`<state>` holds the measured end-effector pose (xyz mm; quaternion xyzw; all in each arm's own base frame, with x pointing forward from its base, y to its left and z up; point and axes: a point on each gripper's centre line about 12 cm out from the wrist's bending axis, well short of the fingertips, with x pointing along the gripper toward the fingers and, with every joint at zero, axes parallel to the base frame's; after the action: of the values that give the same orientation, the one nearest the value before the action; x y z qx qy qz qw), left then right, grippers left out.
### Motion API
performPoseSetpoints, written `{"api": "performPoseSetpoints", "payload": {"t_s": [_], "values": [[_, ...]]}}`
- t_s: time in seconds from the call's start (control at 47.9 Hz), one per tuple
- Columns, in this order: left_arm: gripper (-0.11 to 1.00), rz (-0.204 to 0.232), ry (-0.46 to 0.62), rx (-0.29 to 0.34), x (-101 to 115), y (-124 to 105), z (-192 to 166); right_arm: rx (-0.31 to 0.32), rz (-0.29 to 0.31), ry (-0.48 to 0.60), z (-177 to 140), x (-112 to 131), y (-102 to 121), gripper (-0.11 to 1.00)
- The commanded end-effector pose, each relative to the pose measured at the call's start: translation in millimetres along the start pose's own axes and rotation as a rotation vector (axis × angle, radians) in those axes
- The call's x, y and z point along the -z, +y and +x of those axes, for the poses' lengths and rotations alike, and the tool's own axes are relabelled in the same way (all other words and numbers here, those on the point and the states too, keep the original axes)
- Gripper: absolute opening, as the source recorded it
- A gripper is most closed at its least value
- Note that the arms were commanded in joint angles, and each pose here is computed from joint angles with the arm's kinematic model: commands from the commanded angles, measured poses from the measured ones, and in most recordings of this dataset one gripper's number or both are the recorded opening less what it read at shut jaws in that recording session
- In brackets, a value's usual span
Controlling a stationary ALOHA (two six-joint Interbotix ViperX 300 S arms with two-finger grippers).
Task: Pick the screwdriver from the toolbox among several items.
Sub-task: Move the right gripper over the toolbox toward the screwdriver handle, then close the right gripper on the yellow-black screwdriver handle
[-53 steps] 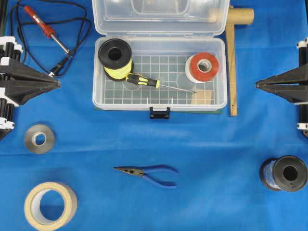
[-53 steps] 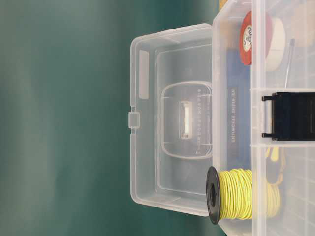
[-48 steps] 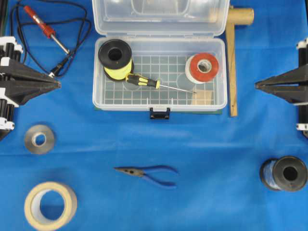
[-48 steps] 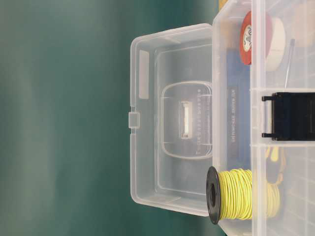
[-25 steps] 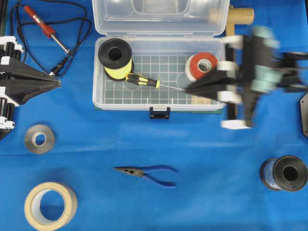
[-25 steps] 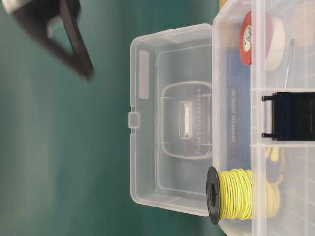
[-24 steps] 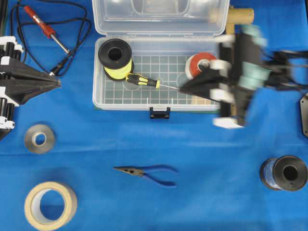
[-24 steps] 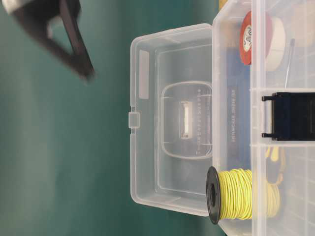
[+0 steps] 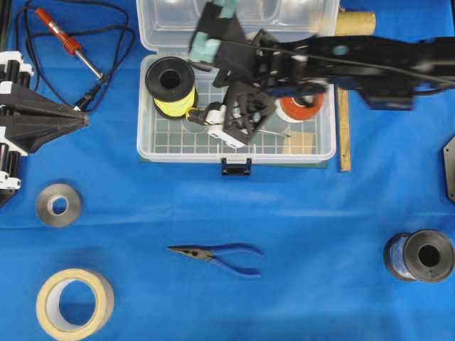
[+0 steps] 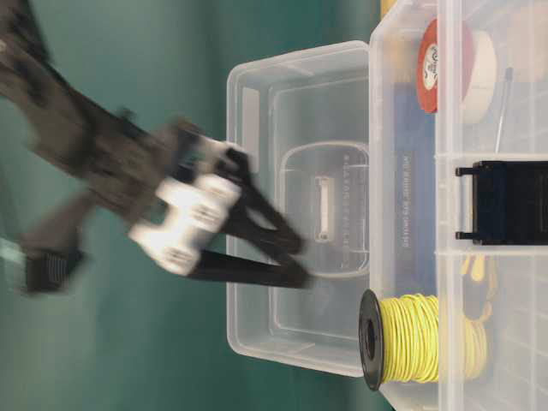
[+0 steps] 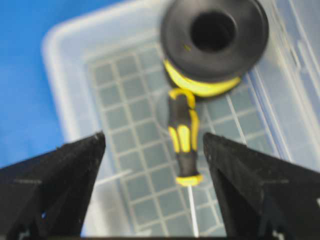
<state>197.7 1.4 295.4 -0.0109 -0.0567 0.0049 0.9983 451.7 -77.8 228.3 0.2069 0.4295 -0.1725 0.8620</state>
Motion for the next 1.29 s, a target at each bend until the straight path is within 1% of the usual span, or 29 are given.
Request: {"api": "performPoseSetpoints", "payload": {"t_s": [0.0,0.063,0.125,0.313,0.522,0.627,0.668,0.689,0.752,0.794,0.835,0.919,1.023,1.149,1.274], "values": [[0.00,0.000,-0.023,0.001,-5.7,-0.3,2.7,0.016,0.034,-0.002,8.9,-7.7,-7.8,0.78],[0.00,0.000,-0.026,-0.001,-6.2,0.0,2.4,0.035,0.057,0.031,25.6,-2.7,-14.1,0.77],[0.00,0.000,-0.026,0.001,-6.1,-0.3,2.6,0.053,0.068,0.069,44.7,5.3,-18.6,0.77],[0.00,0.000,-0.023,-0.001,-5.3,0.0,2.5,0.079,0.080,0.135,75.6,20.0,-24.6,0.77],[0.00,0.000,-0.023,-0.001,-5.3,0.0,2.5,0.100,0.087,0.180,95.5,32.1,-29.8,0.77],[0.00,0.001,-0.023,-0.007,-5.5,1.2,2.3,0.104,0.086,0.190,99.7,34.9,-30.9,0.74],[0.00,0.000,-0.020,-0.010,-5.1,1.8,2.3,0.102,0.083,0.190,99.7,35.5,-29.6,0.71],[0.00,-0.002,-0.019,-0.010,-4.8,1.8,2.5,0.102,0.083,0.190,99.7,35.5,-29.6,0.67],[0.00,-0.003,-0.019,-0.014,-5.0,2.7,2.3,0.101,0.082,0.189,99.1,35.3,-28.7,0.52],[0.00,-0.004,-0.017,-0.016,-4.6,3.1,2.5,0.104,0.082,0.196,98.9,36.2,-29.0,0.40],[0.00,-0.004,-0.019,-0.017,-5.0,3.3,2.3,0.105,0.081,0.202,97.5,36.4,-29.0,0.30],[0.00,-0.004,-0.014,-0.022,-4.0,4.3,2.1,0.107,0.082,0.205,91.0,34.3,-28.3,0.29],[0.00,-0.005,-0.014,-0.026,-4.5,5.2,2.3,0.102,0.077,0.185,71.6,25.3,-25.3,0.29],[0.00,-0.005,-0.015,-0.032,-4.5,6.4,2.2,0.088,0.078,0.146,34.4,10.4,-20.2,0.29],[0.00,-0.005,-0.018,-0.038,-5.2,7.6,1.7,0.070,0.078,0.107,-15.4,-1.6,-12.4,0.29]]}}
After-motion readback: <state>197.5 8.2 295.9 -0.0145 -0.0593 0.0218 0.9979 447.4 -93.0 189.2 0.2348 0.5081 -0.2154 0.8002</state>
